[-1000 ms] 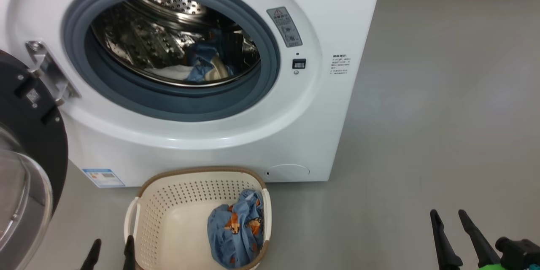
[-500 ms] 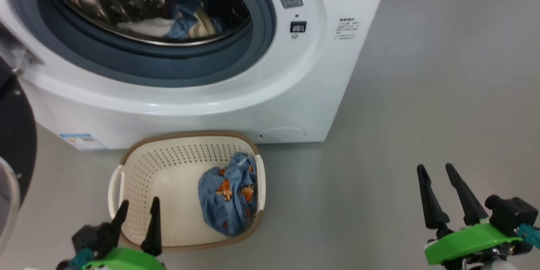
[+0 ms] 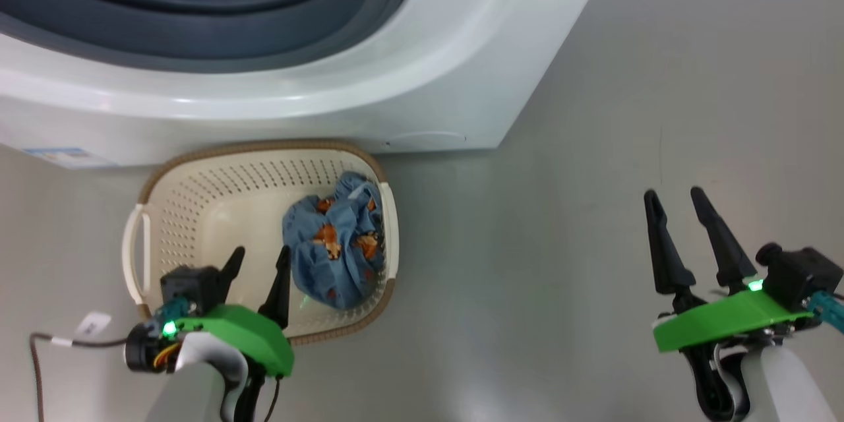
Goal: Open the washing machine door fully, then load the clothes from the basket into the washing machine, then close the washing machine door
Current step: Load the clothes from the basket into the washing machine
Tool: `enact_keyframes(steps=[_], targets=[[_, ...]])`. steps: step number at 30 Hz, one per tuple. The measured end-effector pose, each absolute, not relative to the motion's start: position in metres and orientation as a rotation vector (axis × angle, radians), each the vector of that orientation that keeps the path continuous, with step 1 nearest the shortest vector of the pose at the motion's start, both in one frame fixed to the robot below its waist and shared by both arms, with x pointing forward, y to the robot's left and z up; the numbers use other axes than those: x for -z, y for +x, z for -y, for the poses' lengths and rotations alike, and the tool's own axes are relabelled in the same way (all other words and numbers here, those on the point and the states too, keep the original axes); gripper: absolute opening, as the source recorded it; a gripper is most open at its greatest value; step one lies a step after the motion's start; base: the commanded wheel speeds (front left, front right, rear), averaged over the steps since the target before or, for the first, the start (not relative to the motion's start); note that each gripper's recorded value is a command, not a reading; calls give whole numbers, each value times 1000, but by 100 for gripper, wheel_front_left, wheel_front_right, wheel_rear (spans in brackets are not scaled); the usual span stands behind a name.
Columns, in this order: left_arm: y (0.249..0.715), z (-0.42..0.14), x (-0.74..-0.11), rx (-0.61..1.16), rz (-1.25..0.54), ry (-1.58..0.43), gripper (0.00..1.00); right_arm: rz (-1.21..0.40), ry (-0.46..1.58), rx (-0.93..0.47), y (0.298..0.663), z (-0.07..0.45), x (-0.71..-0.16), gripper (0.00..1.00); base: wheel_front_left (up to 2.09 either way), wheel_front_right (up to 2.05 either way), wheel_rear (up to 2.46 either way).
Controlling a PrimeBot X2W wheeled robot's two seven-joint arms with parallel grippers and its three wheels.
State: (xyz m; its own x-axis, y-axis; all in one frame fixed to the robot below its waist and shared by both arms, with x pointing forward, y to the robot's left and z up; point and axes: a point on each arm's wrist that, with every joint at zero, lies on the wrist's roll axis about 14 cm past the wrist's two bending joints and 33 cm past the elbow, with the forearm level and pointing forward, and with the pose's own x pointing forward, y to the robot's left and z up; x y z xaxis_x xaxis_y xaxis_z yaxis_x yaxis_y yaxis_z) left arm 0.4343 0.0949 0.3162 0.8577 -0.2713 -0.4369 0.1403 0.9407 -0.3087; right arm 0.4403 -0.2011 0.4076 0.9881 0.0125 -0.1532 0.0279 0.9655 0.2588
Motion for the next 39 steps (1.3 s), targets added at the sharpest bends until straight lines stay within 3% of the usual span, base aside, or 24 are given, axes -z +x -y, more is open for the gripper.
enact_keyframes(steps=[20, 39], targets=[[462, -39, -219, 417, -742, -260, 100, -226, 247, -7, 489, 198, -349, 100, 0, 0, 0], [466, -4, -159, 568, -874, -254, 100, -295, 214, 36, 488, 215, -311, 100, 0, 0, 0]])
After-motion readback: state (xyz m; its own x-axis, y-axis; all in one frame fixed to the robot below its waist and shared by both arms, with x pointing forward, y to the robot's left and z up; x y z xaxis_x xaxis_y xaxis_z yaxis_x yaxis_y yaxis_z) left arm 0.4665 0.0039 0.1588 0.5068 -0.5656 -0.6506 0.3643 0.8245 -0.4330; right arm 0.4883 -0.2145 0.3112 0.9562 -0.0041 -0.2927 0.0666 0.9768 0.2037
